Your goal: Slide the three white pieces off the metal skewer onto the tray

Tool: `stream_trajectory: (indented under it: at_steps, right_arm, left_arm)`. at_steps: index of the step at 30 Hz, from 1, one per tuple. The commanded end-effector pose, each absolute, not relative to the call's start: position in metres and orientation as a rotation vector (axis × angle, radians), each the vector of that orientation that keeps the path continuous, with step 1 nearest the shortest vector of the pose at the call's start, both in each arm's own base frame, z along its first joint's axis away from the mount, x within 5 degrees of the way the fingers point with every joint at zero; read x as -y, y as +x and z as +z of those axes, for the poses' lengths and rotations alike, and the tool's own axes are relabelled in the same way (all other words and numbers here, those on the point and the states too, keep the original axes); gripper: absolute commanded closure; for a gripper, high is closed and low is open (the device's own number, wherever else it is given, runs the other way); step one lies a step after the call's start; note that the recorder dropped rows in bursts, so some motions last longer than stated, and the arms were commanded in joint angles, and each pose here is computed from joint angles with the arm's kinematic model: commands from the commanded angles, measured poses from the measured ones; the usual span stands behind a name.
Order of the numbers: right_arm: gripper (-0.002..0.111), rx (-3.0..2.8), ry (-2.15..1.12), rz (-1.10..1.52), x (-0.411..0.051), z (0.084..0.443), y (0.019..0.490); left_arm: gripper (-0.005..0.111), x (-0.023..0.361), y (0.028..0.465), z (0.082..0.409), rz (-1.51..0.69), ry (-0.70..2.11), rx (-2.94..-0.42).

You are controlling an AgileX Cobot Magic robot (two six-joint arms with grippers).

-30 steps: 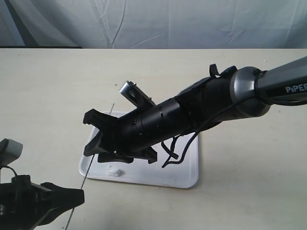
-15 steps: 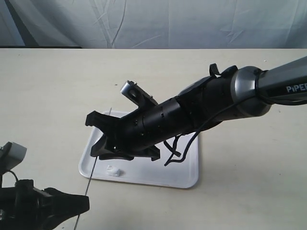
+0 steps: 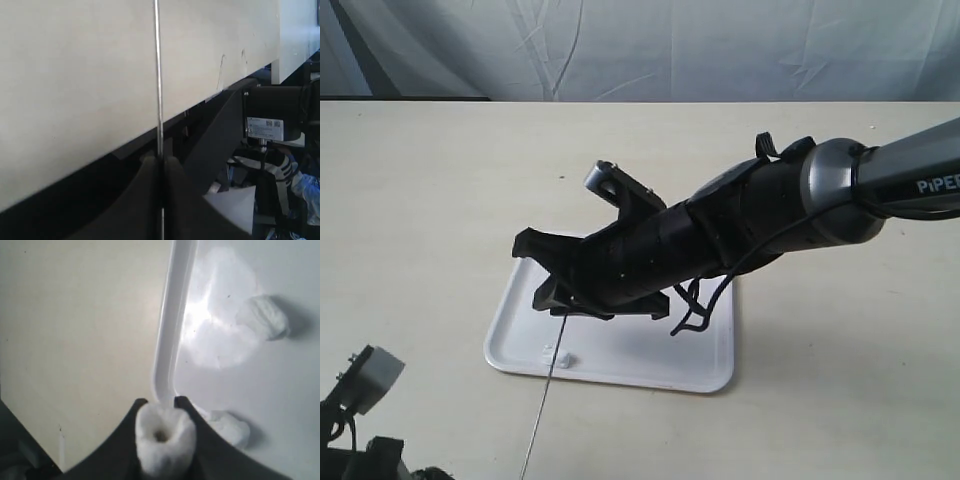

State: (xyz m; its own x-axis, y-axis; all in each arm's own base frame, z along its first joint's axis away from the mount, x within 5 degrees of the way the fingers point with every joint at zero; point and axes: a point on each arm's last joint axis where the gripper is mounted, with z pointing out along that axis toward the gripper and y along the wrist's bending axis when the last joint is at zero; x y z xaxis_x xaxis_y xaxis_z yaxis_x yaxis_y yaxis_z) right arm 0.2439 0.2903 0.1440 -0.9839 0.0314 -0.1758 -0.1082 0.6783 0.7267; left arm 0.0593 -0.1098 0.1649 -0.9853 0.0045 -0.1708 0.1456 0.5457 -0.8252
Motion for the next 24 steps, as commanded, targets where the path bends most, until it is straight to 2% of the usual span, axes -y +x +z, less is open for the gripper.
stream_trajectory:
  at_steps: [1, 11, 15, 17, 20, 22, 24]
  right_arm:
    - [0.091, -2.694, -0.105, 1.124, -0.288, 0.143, 0.248]
    - [0.091, -2.668, -0.127, 1.018, -0.284, 0.141, 0.253]
    - [0.090, -2.669, -0.172, 1.003, -0.284, 0.140, 0.252]
    - [0.085, -2.675, -0.198, 1.010, -0.284, 0.140, 0.251]
    - [0.066, -2.682, -0.217, 1.025, -0.285, 0.140, 0.249]
    - [0.058, -2.685, -0.216, 1.029, -0.285, 0.140, 0.249]
    - [0.056, -2.685, -0.213, 1.030, -0.285, 0.140, 0.249]
  left_arm:
    - [0.107, 0.103, 0.043, 0.150, -1.439, 0.150, -2.713]
    - [0.107, 0.100, 0.039, 0.146, -1.417, 0.118, -2.764]
    - [0.107, 0.098, 0.044, 0.143, -1.344, 0.072, -2.757]
    - [0.107, 0.096, 0.046, 0.141, -1.305, 0.038, -2.754]
    - [0.107, 0.095, 0.049, 0.140, -1.255, 0.018, -2.745]
    - [0.107, 0.093, 0.051, 0.139, -1.225, 0.004, -2.739]
    - [0.107, 0.092, 0.053, 0.138, -1.184, -0.011, -2.731]
